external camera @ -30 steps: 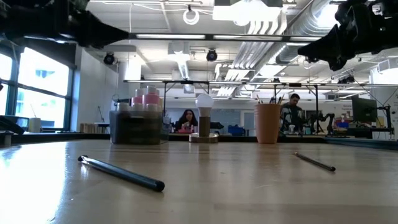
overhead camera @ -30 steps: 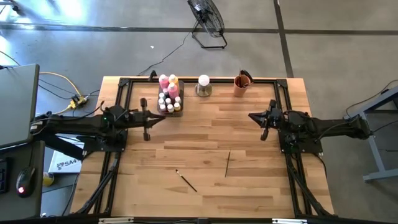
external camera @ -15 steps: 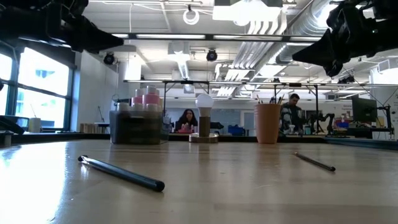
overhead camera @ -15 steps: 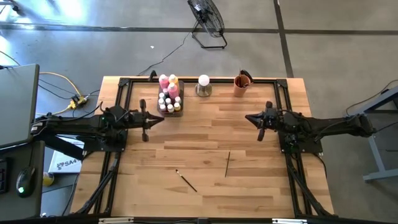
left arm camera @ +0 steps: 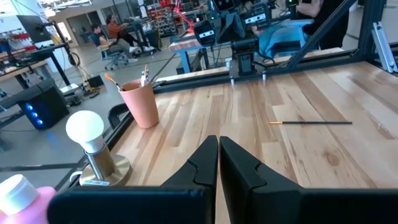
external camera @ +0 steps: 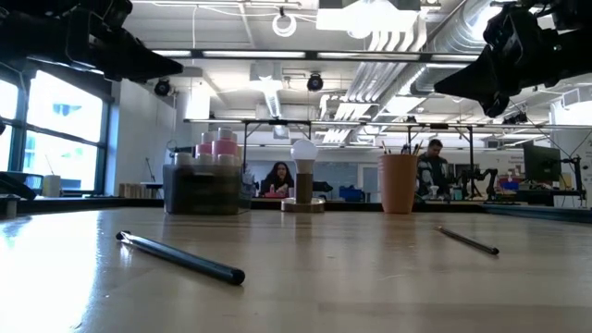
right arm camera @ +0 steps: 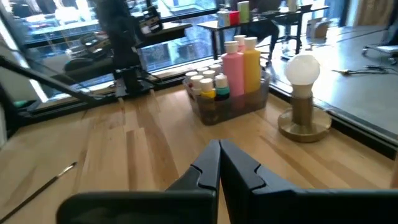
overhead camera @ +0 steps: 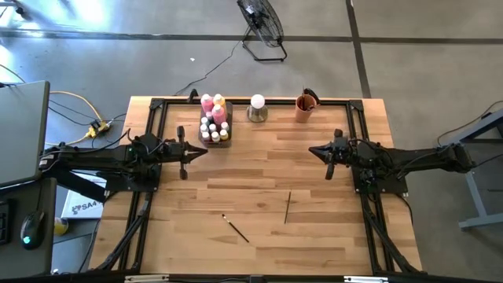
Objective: Pick & Place Paint Supplies
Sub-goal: Put the orange paintbrush into the orange cup
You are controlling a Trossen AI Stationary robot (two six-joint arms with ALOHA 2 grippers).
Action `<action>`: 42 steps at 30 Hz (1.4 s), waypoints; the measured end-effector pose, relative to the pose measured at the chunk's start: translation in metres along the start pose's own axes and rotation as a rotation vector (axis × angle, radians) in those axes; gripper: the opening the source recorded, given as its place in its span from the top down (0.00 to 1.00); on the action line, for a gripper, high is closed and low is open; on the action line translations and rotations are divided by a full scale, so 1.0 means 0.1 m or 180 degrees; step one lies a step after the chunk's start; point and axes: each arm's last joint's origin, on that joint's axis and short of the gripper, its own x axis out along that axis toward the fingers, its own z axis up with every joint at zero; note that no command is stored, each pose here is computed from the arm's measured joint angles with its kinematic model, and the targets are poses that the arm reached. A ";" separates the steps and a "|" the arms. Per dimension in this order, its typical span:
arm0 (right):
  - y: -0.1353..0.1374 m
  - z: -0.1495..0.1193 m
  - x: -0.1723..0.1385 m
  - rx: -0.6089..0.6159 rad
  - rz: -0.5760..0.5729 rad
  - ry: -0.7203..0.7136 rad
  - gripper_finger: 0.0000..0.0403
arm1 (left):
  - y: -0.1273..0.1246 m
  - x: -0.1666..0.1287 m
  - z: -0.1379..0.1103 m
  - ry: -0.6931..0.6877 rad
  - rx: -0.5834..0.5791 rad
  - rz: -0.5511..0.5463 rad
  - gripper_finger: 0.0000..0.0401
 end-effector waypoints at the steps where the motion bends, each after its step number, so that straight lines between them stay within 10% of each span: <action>1: 0.00 0.00 0.00 0.0002 0.0042 0.0007 0.99 | 0.00 0.00 0.00 -0.0001 0.0000 -0.0001 0.97; 14: 0.08 0.06 -0.01 -0.0268 0.0738 -0.0142 0.99 | 0.00 0.00 0.00 -0.0003 0.0000 -0.0001 0.97; 24: 0.07 0.36 0.00 0.0415 -0.0780 0.0145 0.99 | 0.00 0.00 0.00 -0.0004 0.0000 -0.0002 0.97; 42: 0.67 0.65 0.53 0.1033 -0.1482 0.1597 0.99 | 0.00 0.00 0.00 -0.0009 0.0053 0.0000 0.97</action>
